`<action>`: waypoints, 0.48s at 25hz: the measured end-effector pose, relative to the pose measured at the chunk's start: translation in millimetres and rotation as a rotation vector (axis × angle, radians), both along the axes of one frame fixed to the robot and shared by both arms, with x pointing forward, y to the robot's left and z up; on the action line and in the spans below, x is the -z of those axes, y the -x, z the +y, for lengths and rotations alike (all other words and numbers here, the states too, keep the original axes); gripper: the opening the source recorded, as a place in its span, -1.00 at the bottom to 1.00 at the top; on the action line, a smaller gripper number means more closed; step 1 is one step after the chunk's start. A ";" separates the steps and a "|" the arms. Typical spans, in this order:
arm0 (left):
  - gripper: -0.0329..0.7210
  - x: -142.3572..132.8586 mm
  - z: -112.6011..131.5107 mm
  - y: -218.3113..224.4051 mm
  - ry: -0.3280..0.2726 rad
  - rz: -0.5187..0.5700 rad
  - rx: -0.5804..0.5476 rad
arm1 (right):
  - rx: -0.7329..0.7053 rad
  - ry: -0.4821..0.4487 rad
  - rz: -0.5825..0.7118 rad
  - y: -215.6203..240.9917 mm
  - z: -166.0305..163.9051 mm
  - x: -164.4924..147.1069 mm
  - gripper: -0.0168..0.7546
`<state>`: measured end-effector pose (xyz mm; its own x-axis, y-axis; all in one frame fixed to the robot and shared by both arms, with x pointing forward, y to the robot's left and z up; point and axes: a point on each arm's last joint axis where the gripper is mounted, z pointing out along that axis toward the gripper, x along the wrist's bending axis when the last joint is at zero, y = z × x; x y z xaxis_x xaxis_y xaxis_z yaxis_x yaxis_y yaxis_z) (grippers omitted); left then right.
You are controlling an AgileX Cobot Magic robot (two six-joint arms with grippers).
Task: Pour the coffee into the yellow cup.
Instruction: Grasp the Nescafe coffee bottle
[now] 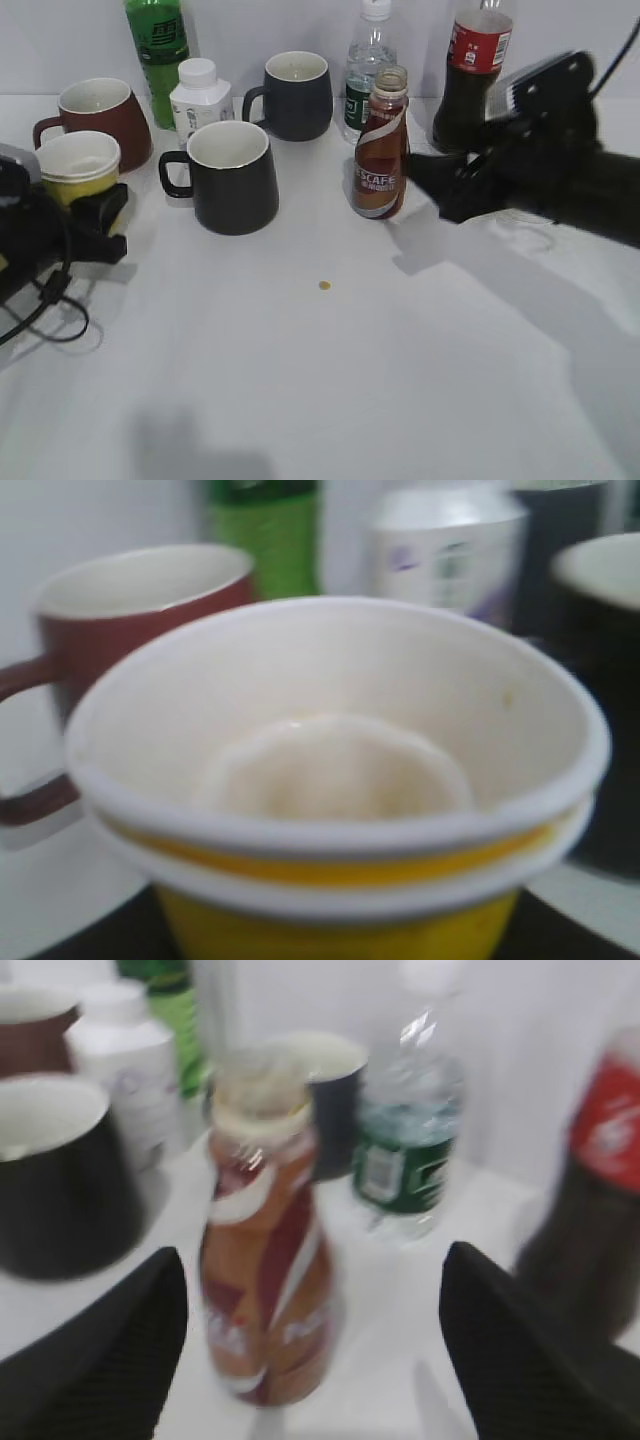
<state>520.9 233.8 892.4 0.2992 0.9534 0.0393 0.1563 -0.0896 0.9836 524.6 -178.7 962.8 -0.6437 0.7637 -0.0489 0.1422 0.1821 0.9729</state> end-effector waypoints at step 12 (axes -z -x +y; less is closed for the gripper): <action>0.00 -19.3 -25.5 35.7 0.020 -0.012 0.371 | -0.039 -0.009 0.064 -42.5 30.3 39.8 0.57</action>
